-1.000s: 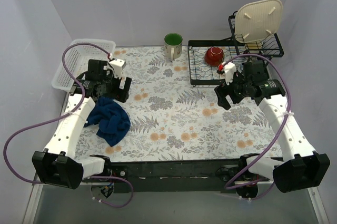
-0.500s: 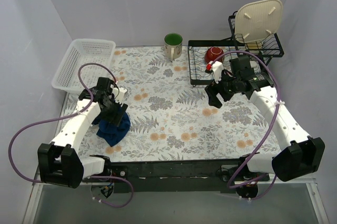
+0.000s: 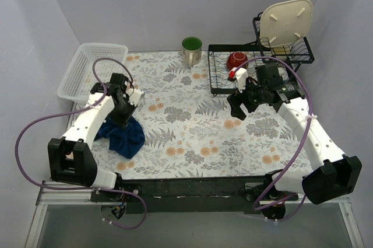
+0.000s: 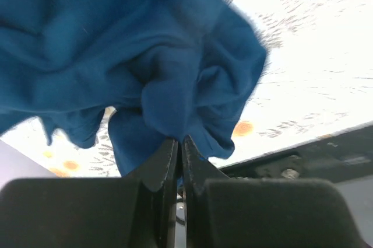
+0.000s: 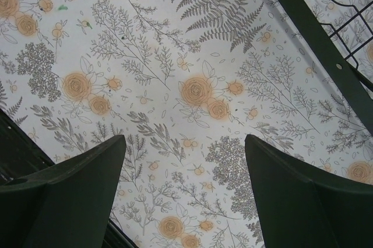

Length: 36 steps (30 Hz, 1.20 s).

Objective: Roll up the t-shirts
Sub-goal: Move the T-shirt to the center of the board.

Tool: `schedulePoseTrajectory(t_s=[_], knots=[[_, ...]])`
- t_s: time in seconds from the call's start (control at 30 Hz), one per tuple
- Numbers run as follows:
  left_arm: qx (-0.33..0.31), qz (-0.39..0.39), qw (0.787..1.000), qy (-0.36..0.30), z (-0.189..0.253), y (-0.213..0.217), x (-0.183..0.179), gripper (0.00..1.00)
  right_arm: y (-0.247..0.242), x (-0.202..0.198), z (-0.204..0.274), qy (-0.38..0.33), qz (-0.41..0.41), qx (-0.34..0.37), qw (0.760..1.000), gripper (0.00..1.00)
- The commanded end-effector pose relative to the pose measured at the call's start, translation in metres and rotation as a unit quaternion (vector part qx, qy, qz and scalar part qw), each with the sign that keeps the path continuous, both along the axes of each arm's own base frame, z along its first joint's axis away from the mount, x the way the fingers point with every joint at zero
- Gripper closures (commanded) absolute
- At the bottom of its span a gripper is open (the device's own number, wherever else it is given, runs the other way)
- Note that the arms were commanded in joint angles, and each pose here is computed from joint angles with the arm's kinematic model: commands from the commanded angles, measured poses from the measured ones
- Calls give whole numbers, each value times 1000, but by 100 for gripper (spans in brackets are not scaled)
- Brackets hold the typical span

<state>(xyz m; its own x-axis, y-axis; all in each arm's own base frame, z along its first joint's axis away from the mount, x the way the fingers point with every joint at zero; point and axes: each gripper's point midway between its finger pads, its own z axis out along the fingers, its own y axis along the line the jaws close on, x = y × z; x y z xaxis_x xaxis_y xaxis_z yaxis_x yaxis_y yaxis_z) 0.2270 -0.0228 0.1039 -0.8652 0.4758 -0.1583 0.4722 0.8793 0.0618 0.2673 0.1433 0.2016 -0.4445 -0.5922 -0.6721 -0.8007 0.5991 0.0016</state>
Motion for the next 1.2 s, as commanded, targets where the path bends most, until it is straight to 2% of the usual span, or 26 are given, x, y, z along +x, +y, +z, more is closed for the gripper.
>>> schedulePoseTrajectory(t_s=[0.0,0.1,0.13,0.2,0.23,0.27,0.33,0.47,0.63,0.77,0.8,0.87,0.93,0.97,1.0,1.07,1.1,1.17], knots=[[-159,-58,983,-76,95,-58,31,100,8,18,26,-40,-4,20,999,9],[-251,-97,958,-99,145,-92,35,100,6,24,34,-57,-18,18,998,9],[-311,-118,938,-94,162,-112,29,100,4,26,35,-66,-21,14,997,9],[-370,-132,915,-93,185,-133,26,100,-5,24,28,-70,-33,0,997,9],[-409,-143,897,-89,197,-146,22,100,-11,25,25,-72,-43,-12,996,9],[-426,-137,890,-84,203,-154,21,100,-15,24,23,-75,-49,-17,996,9],[-445,-159,877,-93,213,-174,28,100,-22,19,20,-77,-60,-22,995,8],[-457,-201,862,-85,220,-208,37,100,-24,11,27,-79,-70,-11,994,8],[-465,-251,847,-54,217,-251,31,100,-30,12,37,-90,-79,-16,993,8],[-473,-250,842,-62,222,-273,59,100,-31,12,43,-93,-82,-17,992,8],[-450,-235,858,-82,216,-272,74,89,-31,12,44,-92,-81,-17,992,8],[-427,-210,872,-117,219,-266,101,75,-29,10,47,-90,-76,-12,993,9],[-415,-165,883,-141,221,-237,128,54,-20,3,51,-89,-34,-2,995,11],[-419,-133,887,-140,222,-223,136,49,-15,4,58,-96,-17,4,995,12],[-415,-81,893,-152,220,-186,152,46,-11,4,60,-102,5,3,995,13],[-420,-29,894,-156,218,-151,157,40,4,6,57,-98,36,-3,995,14],[-410,6,896,-172,218,-119,152,38,10,9,61,-104,48,-6,993,17],[-370,39,904,-211,214,-89,148,36,38,11,58,-119,103,-19,987,18]])
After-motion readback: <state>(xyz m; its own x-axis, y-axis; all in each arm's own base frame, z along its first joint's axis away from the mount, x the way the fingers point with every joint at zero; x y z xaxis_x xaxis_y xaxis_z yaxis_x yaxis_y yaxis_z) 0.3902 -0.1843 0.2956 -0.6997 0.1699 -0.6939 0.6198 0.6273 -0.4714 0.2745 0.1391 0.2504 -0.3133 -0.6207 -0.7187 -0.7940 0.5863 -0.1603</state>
